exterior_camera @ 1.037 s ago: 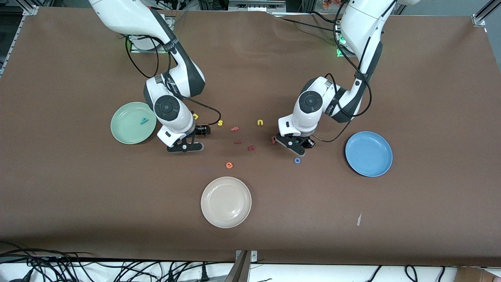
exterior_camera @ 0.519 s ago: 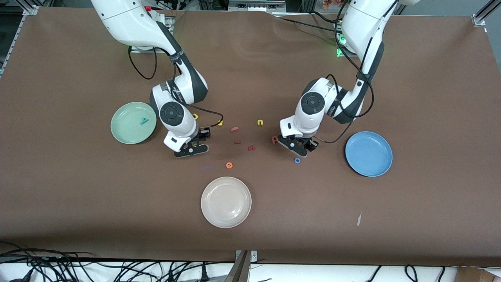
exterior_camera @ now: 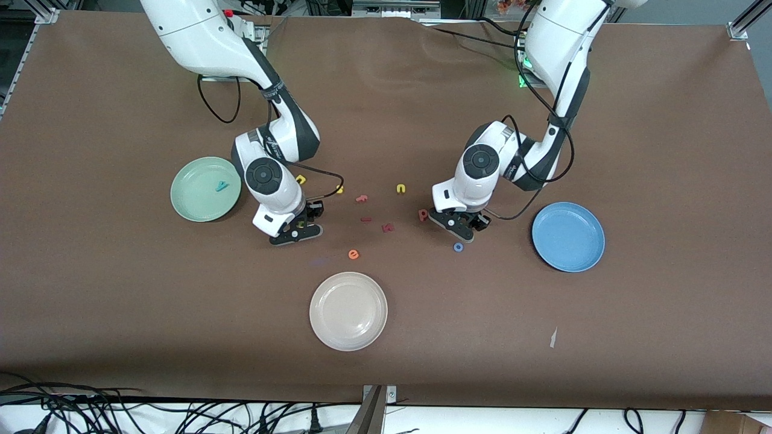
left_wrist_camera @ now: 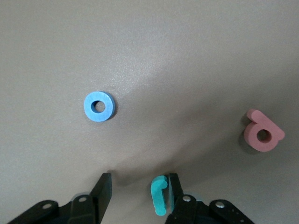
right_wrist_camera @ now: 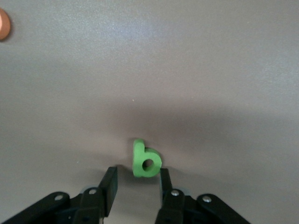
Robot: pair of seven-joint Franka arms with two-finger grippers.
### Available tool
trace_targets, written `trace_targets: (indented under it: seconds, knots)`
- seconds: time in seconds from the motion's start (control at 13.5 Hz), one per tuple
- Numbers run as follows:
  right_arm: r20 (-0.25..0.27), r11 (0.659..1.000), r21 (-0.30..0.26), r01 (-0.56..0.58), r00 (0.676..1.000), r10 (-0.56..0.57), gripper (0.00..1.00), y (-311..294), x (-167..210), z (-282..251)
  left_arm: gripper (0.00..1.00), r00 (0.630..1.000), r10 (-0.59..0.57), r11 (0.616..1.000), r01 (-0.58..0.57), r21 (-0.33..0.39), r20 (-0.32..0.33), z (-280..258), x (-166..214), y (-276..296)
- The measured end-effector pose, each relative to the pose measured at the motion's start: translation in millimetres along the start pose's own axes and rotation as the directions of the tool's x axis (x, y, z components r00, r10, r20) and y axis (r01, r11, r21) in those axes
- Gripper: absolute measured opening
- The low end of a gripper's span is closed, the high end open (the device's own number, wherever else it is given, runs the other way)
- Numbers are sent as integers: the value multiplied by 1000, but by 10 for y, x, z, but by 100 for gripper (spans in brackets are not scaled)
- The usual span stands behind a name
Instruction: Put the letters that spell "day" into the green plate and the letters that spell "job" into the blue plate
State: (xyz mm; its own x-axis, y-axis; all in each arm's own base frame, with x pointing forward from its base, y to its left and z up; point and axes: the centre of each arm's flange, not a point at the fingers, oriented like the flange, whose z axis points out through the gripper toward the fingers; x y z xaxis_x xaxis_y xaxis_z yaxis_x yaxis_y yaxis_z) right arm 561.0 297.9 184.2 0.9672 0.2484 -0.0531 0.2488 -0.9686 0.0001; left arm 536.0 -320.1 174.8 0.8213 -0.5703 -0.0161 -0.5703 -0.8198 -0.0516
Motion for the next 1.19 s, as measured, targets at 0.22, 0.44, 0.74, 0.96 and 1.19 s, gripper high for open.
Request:
trace_targets:
  seconds: [0.22,0.44,0.74,0.96,1.19]
  knots:
    - [-2,1000,0,4,1000,-4,44,18,6,4,54,1000,-1,1000,1,0,4,12,-11,1]
    - [-8,1000,0,5,1000,-5,43,21,11,46,41,1000,-2,1000,2,0,6,14,-14,1]
    - [-34,1000,4,4,999,-4,38,25,40,67,33,1000,-2,1000,2,0,6,14,-14,2]
    - [-36,1000,3,3,999,-3,27,40,46,59,20,1000,-2,1000,2,0,5,14,-13,3]
    - [-23,1000,-8,-11,1000,11,27,145,68,-33,15,1000,-2,1000,2,0,3,4,-7,-2]
